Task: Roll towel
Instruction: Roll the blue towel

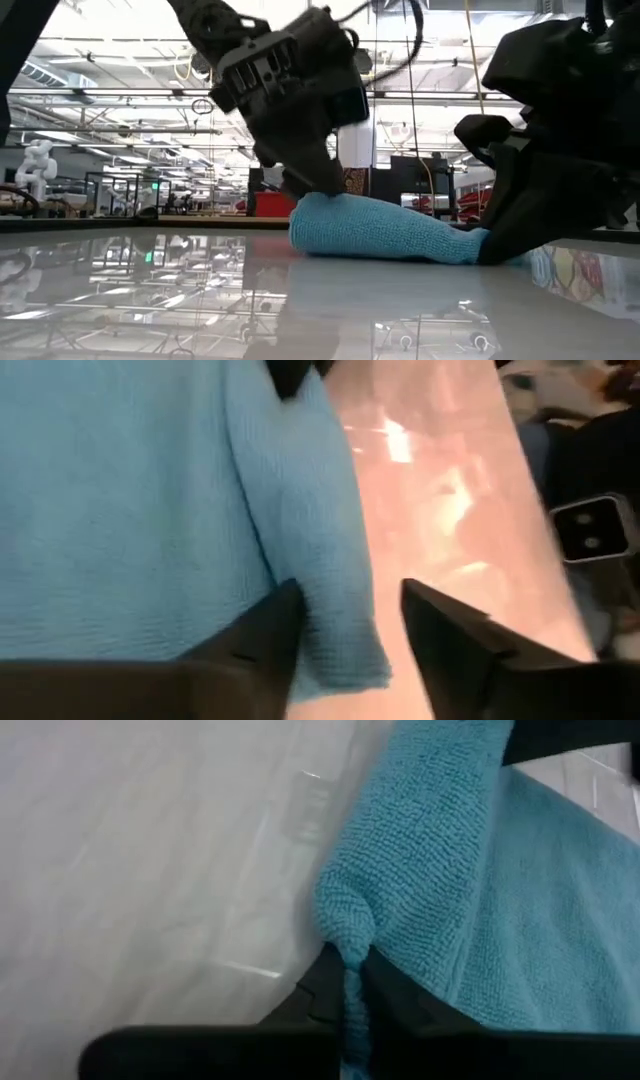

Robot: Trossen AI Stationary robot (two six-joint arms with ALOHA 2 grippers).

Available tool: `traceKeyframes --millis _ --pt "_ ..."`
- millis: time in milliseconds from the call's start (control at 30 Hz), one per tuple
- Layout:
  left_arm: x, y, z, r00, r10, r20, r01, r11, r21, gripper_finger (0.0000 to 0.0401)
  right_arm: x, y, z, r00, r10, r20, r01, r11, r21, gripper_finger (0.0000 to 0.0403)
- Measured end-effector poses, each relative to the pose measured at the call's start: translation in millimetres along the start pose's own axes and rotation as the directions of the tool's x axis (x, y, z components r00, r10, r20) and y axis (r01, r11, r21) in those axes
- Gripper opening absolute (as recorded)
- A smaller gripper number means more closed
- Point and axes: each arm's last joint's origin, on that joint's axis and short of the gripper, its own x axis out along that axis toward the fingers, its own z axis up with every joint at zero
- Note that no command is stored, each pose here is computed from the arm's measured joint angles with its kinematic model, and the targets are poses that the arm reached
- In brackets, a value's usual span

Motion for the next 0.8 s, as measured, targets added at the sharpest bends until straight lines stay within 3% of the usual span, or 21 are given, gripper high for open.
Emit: traceKeyframes --millis 100,200,300,433,500,633,800 --pt "-10.7 -15.1 4.8 0.993 0.119 0.019 -0.120 0.987 0.110 0.0209 0.0 -0.1 0.1 1.000 0.003 0.002 -0.003 1.000 0.027 0.0010" --pt "-16.4 -38.6 6.3 0.967 0.253 0.038 -0.253 0.928 0.272 0.0213 -1.0 -0.5 0.6 1.000 0.009 0.003 -0.009 0.999 0.050 0.0010" --pt "-13.4 -62.8 6.0 0.928 0.362 0.087 -0.363 0.824 0.436 0.0213 -4.7 -1.9 2.8 1.000 0.017 0.014 -0.018 0.996 0.083 0.0004" --pt "3.4 -85.2 -5.2 0.865 0.488 0.120 -0.449 0.642 0.622 0.0214 -10.9 -4.4 5.3 0.999 0.043 0.025 -0.046 0.989 0.143 0.0004" --pt "15.1 -90.2 -13.1 0.842 0.526 0.122 -0.458 0.575 0.678 0.0214 -13.5 -5.6 6.2 0.998 0.058 0.026 -0.062 0.982 0.180 0.0003" --pt "32.4 -90.0 -26.5 0.838 0.529 0.132 -0.440 0.513 0.737 0.0214 -18.1 -7.0 7.7 0.996 0.085 0.029 -0.089 0.965 0.245 0.0003" --pt "38.5 -81.0 -34.3 0.755 0.620 0.214 -0.542 0.406 0.736 0.0214 -20.1 -6.2 9.8 0.990 0.134 0.039 -0.140 0.954 0.266 0.0003"
